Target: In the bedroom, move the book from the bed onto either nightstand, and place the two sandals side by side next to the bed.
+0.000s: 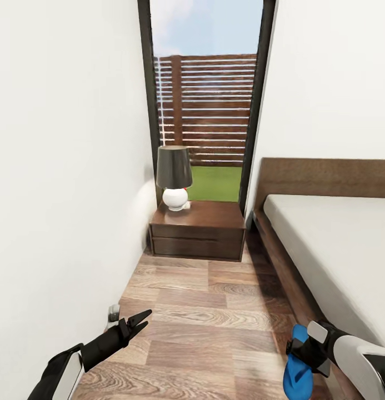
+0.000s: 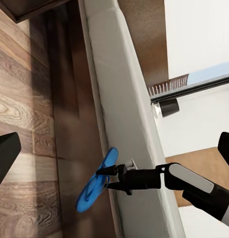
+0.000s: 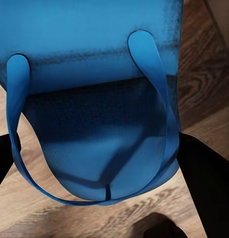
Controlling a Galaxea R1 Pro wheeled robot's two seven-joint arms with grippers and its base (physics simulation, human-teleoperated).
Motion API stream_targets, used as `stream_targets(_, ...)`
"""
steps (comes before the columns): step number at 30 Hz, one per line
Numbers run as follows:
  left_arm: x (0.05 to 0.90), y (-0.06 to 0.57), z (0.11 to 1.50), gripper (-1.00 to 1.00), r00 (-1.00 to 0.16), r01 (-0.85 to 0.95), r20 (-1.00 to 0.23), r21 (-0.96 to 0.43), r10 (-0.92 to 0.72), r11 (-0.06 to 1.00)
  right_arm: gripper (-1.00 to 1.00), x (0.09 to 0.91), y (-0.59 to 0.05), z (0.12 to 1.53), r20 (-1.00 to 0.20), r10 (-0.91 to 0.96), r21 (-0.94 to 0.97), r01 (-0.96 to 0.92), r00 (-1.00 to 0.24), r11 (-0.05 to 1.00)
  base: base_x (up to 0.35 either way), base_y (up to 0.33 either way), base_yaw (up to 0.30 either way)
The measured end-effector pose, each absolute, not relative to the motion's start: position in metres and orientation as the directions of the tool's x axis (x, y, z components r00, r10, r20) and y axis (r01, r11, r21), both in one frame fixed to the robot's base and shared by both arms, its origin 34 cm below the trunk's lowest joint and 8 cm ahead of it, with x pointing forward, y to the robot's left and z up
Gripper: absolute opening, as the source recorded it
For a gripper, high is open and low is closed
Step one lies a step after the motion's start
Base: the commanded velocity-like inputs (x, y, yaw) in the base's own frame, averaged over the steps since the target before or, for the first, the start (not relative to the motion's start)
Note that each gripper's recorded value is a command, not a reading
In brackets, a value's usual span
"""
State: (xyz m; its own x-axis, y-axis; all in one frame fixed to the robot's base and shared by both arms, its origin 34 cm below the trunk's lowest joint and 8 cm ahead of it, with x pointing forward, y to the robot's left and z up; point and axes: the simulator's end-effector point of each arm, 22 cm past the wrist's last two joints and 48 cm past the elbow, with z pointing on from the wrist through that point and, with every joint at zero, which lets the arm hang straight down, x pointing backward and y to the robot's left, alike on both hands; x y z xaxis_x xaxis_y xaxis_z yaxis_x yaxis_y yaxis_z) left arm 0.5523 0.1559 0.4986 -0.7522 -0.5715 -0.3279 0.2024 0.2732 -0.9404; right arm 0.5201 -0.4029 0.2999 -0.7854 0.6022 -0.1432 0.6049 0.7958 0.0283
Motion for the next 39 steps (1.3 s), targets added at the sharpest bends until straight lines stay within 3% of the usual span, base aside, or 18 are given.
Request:
stream_targets(16,0.546,0.154,0.480,1.00,-0.768,0.160,-0.298,-0.946,-0.567,0.282,-1.00,0.520,-0.401,0.299,-0.141,0.602,0.030,0.604,-0.786,0.796,0.000,0.000,-0.002)
stream_targets(26,0.530,0.162,0.424,1.00,-0.806,0.054,-0.284,-0.909,-0.519,0.413,-1.00,0.520,-0.401,0.299,-0.142,0.601,0.031,0.603,-0.786,0.797,0.000,0.000,0.000)
stream_targets(30,0.490,0.158,0.361,1.00,-0.863,0.007,-0.271,-0.850,-0.426,0.526,-1.00,0.520,-0.400,0.299,-0.140,0.601,0.031,0.603,-0.787,0.797,0.000,0.000,0.000)
stream_targets(39,0.430,0.187,0.290,1.00,-0.877,-0.019,-0.291,-0.775,-0.383,0.632,-1.00,0.519,-0.400,0.299,-0.139,0.601,0.030,0.603,-0.787,0.797,0.000,0.000,0.000)
